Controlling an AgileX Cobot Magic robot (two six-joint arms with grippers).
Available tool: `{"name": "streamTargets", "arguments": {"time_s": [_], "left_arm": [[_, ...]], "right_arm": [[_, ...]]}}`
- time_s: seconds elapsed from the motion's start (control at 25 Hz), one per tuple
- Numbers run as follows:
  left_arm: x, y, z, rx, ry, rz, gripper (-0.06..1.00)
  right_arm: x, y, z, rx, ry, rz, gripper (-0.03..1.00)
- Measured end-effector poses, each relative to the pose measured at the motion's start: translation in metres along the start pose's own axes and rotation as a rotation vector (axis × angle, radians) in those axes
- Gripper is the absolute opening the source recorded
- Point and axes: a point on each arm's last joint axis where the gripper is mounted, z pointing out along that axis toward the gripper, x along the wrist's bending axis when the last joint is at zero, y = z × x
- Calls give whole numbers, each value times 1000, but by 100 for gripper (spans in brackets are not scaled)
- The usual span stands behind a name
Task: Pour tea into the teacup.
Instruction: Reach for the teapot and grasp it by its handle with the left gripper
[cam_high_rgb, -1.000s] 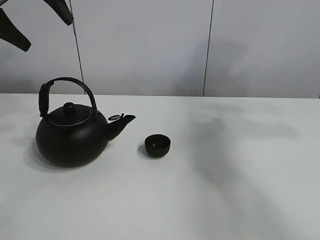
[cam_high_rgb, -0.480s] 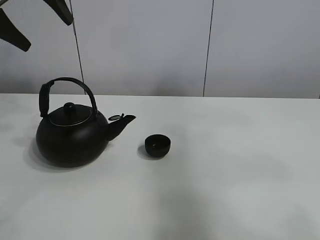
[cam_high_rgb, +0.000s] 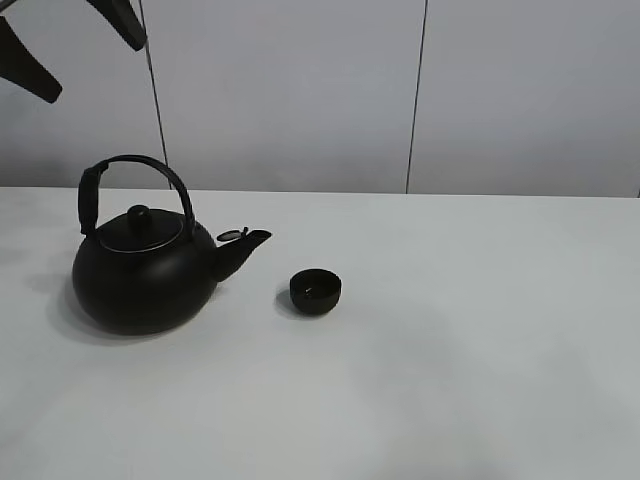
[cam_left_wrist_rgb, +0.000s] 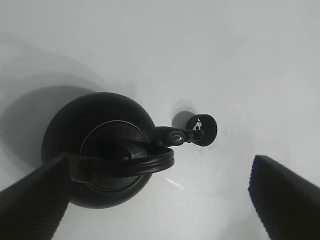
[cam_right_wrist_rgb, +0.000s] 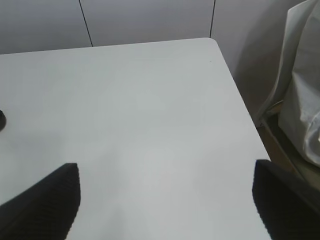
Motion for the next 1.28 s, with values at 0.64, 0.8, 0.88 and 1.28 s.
{"name": "streamTargets", "arguments": {"time_s": [0.64,0.8,0.88,1.28], "left_arm": [[0,3,0,-31,5,1,69],[1,4,0,-41,6,1,69],[1,4,0,-42,6,1,69],[1,4,0,-43,7,1,69]], "right_arm": [[8,-46,28,70,64,19,64],[11,-44,33,34,89,80,64],[11,-45,35,31,88,87,64],[11,-47,38,43,87,86,64]]}}
